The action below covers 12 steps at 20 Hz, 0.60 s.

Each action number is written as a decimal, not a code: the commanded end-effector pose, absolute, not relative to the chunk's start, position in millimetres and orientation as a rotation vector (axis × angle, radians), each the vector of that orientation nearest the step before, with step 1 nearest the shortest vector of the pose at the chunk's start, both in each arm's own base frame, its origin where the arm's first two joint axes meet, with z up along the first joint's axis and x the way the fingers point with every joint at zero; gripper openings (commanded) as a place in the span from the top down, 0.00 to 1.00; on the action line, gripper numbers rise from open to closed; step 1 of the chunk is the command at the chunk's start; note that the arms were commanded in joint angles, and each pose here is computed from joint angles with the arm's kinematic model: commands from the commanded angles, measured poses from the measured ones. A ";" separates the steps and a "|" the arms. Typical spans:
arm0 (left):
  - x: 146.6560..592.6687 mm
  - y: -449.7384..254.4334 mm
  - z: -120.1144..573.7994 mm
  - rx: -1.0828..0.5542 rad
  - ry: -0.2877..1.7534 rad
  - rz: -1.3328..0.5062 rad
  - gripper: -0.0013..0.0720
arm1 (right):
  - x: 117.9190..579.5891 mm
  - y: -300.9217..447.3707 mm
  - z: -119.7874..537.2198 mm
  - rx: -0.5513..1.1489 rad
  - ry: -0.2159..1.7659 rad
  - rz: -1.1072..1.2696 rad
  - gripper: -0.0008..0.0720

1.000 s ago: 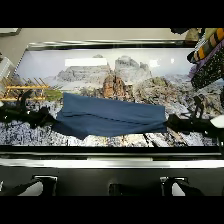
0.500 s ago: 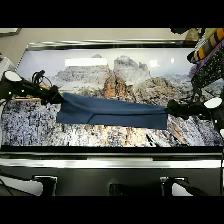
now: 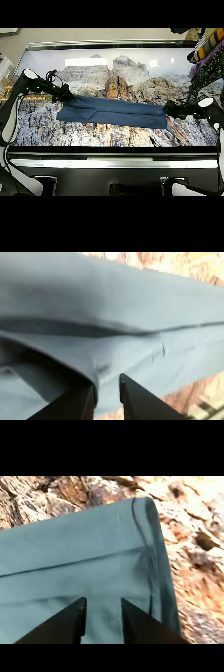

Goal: Fold the clothes and pants, and hang the long-sleeved shirts on hangers.

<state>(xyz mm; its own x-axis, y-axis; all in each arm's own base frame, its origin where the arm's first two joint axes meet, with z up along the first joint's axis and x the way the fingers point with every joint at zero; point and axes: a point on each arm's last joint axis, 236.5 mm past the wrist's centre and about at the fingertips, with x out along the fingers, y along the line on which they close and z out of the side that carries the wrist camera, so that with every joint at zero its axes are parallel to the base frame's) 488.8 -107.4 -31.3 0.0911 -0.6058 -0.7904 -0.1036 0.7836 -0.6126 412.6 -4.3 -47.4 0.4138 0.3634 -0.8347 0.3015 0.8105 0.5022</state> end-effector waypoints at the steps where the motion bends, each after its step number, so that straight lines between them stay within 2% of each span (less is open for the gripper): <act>1: 506.0 -94.6 -14.6 -0.572 1.396 -0.373 0.63 | 417.9 -21.8 -24.4 0.696 1.171 0.046 0.48; 2: 508.5 -85.2 -1.8 -0.524 1.377 -0.359 0.55 | 418.1 -35.7 -15.5 0.713 1.161 0.034 0.43; 4: 509.3 -60.1 26.8 -0.394 1.343 -0.300 0.54 | 405.7 -60.5 -14.7 0.753 1.178 0.012 0.26; 6: 507.9 -43.4 54.7 -0.321 1.299 -0.238 0.54 | 384.5 -62.7 -29.2 0.786 1.271 0.065 0.14; 9: 502.8 -39.4 88.8 -0.299 1.233 -0.223 0.54 | 377.7 -48.3 -53.6 0.835 1.340 0.157 0.10; 12: 498.0 -39.9 106.2 -0.291 1.204 -0.227 0.54 | 389.3 -37.5 -68.3 0.923 1.321 0.194 0.10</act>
<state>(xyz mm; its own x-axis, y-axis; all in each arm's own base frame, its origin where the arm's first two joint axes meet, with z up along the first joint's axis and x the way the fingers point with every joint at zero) 502.9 -46.7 86.2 0.3100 -0.3557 -0.8817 0.0143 0.9290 -0.3698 386.3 -48.9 -57.6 0.2912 0.5319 -0.7952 0.3709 0.7034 0.6064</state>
